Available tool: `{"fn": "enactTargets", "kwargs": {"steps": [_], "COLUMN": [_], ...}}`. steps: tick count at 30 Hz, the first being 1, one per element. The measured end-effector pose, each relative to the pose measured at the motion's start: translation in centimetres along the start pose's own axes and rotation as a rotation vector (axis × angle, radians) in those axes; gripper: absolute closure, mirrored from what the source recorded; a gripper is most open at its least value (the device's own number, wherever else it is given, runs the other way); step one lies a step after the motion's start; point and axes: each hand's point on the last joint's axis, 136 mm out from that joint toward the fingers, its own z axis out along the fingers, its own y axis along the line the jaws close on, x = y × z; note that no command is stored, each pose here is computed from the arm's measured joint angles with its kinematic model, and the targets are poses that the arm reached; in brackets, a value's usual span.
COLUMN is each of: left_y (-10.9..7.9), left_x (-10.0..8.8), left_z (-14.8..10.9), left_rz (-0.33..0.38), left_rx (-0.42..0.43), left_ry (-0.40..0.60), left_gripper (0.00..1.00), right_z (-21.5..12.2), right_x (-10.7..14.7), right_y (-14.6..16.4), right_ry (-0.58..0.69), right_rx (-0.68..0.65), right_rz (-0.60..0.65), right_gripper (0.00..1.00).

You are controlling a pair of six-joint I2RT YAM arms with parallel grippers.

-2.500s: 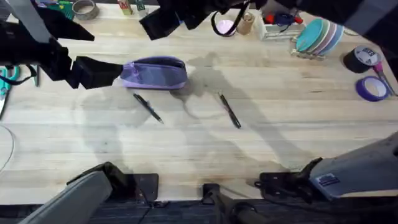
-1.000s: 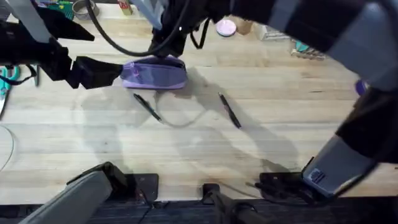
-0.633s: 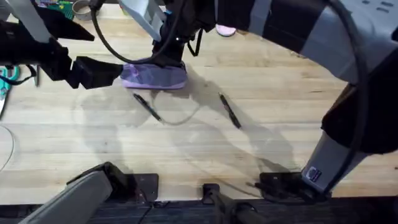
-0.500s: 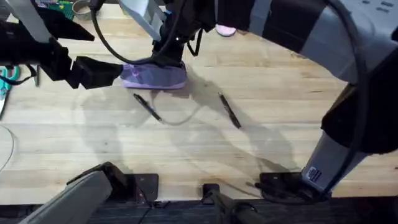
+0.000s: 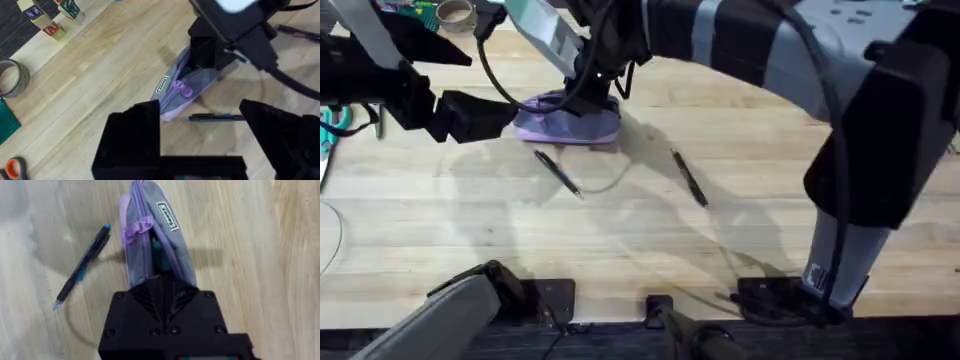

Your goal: Unzip the bag, pick up the pens from the table one at a time and place them inside, then zip the bag closed.

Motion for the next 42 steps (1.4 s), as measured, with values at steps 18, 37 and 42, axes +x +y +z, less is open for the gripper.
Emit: {"fn": "enactTargets", "kwargs": {"steps": [18,37,42], "left_y": [0.0,0.0,0.0], "left_x": [0.0,0.0,0.0], "left_z": [0.0,0.0,0.0], "left_rz": [0.000,0.000,0.000], "left_rx": [0.000,0.000,0.000], "left_ry": [0.000,0.000,0.000], "left_gripper": [0.007,0.007,0.007], "right_z": [0.6,1.2,1.2], "right_x": [0.0,0.8,0.8], "right_y": [-0.4,0.0,0.0], "right_ry": [-0.005,0.021,0.022], "right_rx": [0.006,-0.014,-0.014], "right_rz": [0.001,-0.006,-0.005], "right_gripper": [0.799,0.006,0.006]}}
